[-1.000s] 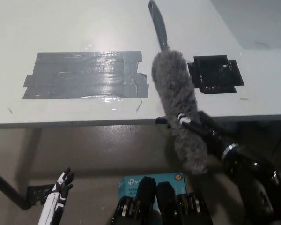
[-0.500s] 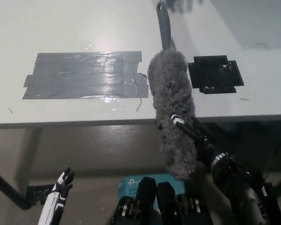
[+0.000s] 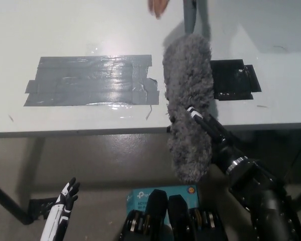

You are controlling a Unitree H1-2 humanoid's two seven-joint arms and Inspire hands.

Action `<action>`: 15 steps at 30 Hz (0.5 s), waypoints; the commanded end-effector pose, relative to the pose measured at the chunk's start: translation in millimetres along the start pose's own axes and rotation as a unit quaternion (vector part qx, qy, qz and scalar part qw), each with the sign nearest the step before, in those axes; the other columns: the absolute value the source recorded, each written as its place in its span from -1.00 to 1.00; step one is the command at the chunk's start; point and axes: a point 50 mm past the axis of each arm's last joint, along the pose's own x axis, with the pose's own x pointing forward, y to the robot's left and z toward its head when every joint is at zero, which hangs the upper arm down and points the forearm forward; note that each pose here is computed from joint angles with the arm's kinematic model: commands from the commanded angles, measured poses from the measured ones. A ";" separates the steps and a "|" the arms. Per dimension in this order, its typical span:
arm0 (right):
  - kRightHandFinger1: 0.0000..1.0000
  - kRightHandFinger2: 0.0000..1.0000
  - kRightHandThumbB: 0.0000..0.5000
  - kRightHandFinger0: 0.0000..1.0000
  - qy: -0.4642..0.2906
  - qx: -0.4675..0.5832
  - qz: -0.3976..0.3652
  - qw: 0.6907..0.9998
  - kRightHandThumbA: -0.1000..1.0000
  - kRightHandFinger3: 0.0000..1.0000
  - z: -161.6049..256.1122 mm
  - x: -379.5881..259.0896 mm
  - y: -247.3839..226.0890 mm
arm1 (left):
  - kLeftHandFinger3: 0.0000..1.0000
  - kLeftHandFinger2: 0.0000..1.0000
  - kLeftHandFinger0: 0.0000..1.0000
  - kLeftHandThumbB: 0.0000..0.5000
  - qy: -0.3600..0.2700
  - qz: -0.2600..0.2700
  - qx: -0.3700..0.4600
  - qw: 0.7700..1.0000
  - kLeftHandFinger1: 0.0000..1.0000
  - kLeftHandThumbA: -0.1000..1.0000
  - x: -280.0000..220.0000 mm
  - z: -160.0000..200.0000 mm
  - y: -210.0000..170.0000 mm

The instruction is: A grey duster is kept infront of the robot in the middle of the table and the robot extends its right arm to grab the duster, picks it up and hands it to a person

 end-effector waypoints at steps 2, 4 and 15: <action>-0.32 0.73 -0.57 -1.00 -0.025 0.129 0.128 0.983 -1.00 1.00 41.2 -3.2 76.0 | 1.00 1.00 1.00 0.51 -0.056 0.004 0.021 0.998 1.00 1.00 15.1 20.0 11.3; -0.30 0.73 -0.59 -1.00 -0.023 0.132 0.130 0.982 -1.00 1.00 40.4 -3.5 75.3 | 1.00 1.00 1.00 0.51 -0.057 0.005 0.022 0.998 1.00 1.00 14.5 20.4 11.2; -0.27 0.67 -0.59 -1.00 0.014 0.130 0.124 0.984 -1.00 1.00 33.1 0.1 77.8 | 1.00 1.00 1.00 0.50 -0.060 0.004 0.022 0.998 1.00 1.00 17.4 22.0 10.9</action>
